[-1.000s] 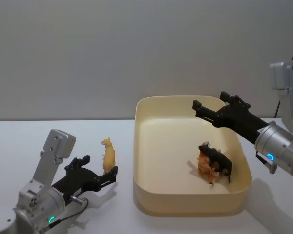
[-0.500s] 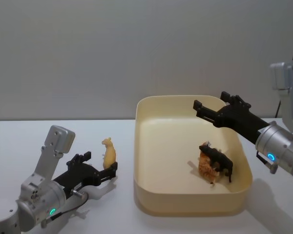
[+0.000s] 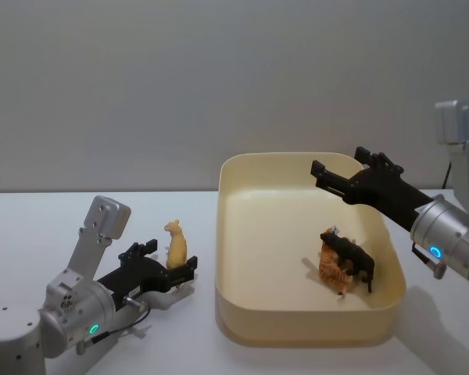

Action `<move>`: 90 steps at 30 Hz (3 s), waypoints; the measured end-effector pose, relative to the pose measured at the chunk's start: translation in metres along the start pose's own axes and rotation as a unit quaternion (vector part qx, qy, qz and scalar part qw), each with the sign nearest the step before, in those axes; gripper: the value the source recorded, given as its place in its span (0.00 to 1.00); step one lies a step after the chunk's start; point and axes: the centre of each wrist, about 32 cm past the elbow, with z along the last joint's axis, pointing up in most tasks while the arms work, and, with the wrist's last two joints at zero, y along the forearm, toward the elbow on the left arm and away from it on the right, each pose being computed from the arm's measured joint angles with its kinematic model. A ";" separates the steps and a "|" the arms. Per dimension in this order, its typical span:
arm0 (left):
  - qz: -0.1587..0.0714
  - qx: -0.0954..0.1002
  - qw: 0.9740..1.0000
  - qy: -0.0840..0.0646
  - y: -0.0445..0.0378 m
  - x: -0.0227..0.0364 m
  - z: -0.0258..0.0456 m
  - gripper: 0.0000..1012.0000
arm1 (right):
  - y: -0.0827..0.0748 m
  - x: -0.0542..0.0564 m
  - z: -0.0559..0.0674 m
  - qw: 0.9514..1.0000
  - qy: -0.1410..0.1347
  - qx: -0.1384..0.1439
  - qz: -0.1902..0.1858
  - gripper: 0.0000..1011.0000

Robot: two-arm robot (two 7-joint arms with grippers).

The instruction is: Pick up the toy alternately with two hands and place it into the central storage box.

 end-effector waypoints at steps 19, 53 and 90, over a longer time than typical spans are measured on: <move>-0.011 0.001 1.000 0.002 -0.0096 0.0045 -0.0005 0.54 | 0.000 0.000 0.000 1.000 0.000 0.000 0.000 0.99; -0.008 -0.032 0.996 -0.082 -0.0176 -0.0036 0.0558 0.35 | 0.000 0.000 0.000 1.000 0.000 0.000 0.000 0.99; -0.160 -0.056 0.975 -0.141 -0.0743 0.0141 0.1165 0.37 | 0.000 0.000 0.000 1.000 0.000 0.000 0.000 0.99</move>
